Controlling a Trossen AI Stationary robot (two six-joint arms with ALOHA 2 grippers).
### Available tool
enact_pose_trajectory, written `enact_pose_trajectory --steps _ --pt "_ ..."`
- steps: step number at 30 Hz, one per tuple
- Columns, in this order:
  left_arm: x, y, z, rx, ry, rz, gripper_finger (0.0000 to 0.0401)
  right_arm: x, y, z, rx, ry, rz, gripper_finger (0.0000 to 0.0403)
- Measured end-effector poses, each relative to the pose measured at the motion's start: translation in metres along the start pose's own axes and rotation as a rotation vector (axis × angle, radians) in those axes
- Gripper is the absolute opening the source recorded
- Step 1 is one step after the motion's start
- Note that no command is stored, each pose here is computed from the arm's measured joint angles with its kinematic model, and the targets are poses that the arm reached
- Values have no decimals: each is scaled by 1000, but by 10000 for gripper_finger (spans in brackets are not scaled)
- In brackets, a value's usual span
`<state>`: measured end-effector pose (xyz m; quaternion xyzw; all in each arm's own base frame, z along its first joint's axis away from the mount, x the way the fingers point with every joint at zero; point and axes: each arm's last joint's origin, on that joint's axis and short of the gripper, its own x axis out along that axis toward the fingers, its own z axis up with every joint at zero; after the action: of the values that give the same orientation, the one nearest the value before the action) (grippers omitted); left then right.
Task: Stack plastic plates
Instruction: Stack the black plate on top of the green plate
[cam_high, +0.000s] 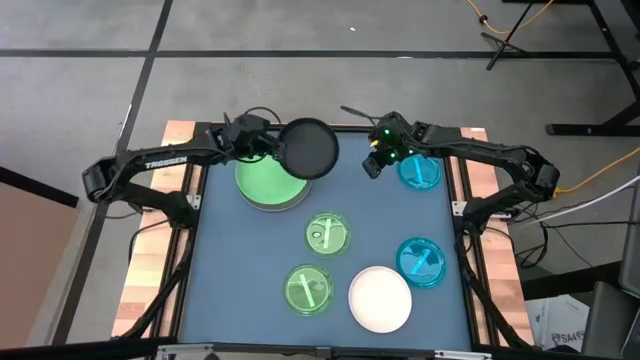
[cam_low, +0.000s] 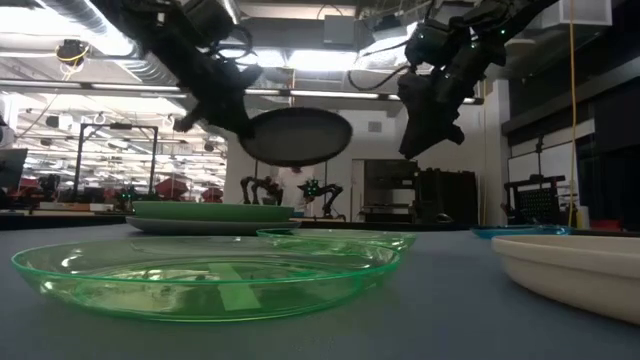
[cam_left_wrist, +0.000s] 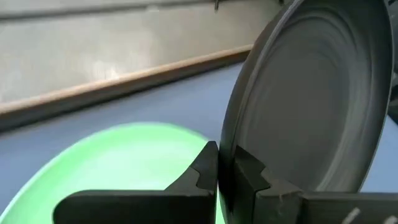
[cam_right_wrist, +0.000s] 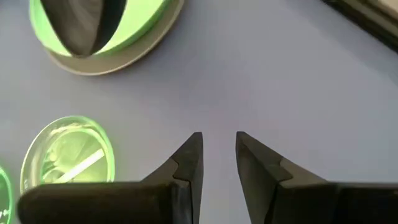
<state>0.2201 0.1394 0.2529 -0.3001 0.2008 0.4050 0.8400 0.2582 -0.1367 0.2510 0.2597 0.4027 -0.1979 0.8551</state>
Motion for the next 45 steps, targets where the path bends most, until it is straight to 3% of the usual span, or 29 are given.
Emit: enact_pose_trajectory --steps 11,25,35,45 --pt "-15 32 -7 -92 236 78 9 6 48 -14 -167 17 92 86" --pt "-18 59 -10 -179 337 231 9 6 97 -39 -399 26 101 86" --pt "-6 61 -15 -222 374 270 9 5 116 -52 -461 42 146 86" --pt "14 66 -24 -221 453 321 9 4 118 -53 -492 36 135 85"
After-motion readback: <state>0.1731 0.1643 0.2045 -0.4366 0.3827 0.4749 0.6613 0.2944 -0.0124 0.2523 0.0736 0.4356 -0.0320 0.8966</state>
